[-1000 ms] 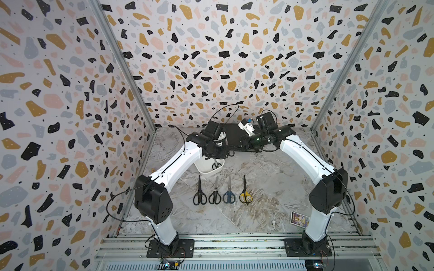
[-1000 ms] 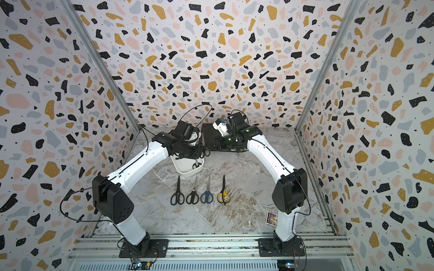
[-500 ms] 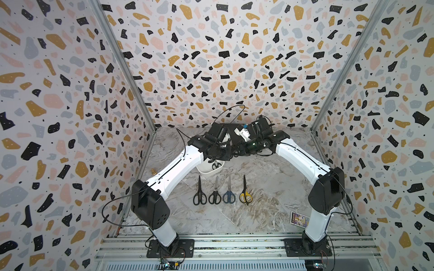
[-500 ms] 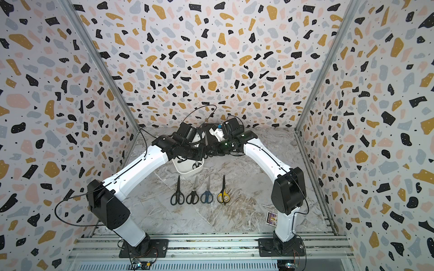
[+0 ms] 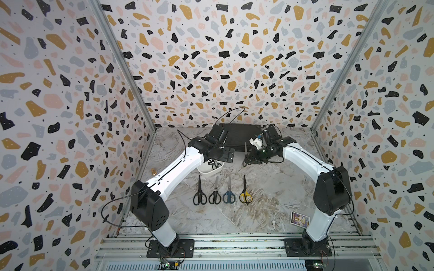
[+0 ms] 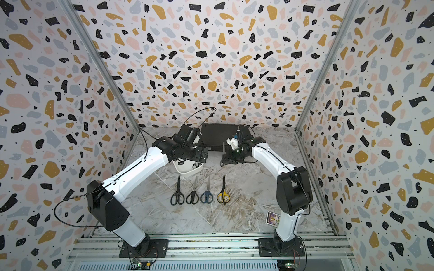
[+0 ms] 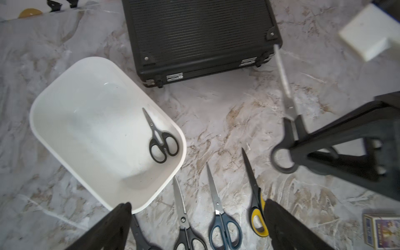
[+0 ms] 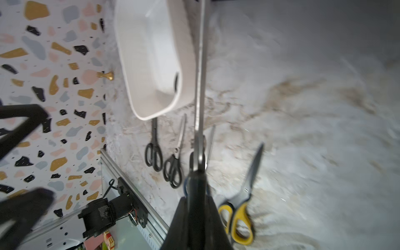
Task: Take the scissors out of the storage box
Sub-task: Place the scissors at the center of the board.
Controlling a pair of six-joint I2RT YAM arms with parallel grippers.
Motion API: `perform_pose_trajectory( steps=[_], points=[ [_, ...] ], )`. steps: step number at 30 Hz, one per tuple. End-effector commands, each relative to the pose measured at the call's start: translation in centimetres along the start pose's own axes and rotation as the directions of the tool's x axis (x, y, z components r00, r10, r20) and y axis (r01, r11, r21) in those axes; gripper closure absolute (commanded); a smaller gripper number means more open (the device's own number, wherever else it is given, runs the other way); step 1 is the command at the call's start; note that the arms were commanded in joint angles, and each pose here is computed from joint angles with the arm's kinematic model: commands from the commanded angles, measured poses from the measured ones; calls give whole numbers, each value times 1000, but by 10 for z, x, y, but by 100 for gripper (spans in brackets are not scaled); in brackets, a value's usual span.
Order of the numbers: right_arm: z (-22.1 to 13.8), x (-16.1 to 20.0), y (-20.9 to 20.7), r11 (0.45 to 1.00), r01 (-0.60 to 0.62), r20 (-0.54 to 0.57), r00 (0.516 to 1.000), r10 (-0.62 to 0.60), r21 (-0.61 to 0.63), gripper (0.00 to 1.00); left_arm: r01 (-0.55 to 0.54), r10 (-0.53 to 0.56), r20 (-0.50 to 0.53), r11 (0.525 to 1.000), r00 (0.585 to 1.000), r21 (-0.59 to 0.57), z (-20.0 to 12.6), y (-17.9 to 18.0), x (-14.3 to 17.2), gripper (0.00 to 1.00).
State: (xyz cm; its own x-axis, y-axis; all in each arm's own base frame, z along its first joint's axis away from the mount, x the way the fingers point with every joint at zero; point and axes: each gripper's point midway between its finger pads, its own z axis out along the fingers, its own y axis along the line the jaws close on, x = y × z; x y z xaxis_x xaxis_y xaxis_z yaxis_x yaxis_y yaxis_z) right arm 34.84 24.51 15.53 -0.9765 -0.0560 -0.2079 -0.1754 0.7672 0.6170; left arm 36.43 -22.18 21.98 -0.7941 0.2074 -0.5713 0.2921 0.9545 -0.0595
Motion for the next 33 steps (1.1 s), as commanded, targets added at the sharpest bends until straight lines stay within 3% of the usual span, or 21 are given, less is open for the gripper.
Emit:
perform_pose_trajectory(
  steps=[1, 4, 7, 12, 24, 33],
  points=[
    [-16, 56, -34, 993, -20, -109, 993, 33, 118, 100, -8, 8, 0, 992, 1000, -129, -5, 32, 5, 0],
    [1, 106, -57, 988, -92, -205, 972, 116, 124, 100, 21, -24, -26, 991, 999, -132, 2, 40, 7, 0],
    [11, 122, -67, 985, -137, -204, 966, 157, 107, 100, 29, -35, -39, 991, 999, -127, 6, 41, 7, 0],
    [21, 119, -67, 980, -180, -161, 968, 191, 80, 100, 36, -42, -56, 993, 998, -113, 13, 37, 8, 0],
    [55, 128, -81, 975, -209, -202, 954, 221, 80, 97, 58, -66, -58, 989, 996, -135, 13, 45, 12, 0],
    [45, 143, -89, 972, -188, -224, 951, 215, 139, 79, 59, -78, -95, 980, 992, -192, 28, 62, 13, 0]
  ],
)
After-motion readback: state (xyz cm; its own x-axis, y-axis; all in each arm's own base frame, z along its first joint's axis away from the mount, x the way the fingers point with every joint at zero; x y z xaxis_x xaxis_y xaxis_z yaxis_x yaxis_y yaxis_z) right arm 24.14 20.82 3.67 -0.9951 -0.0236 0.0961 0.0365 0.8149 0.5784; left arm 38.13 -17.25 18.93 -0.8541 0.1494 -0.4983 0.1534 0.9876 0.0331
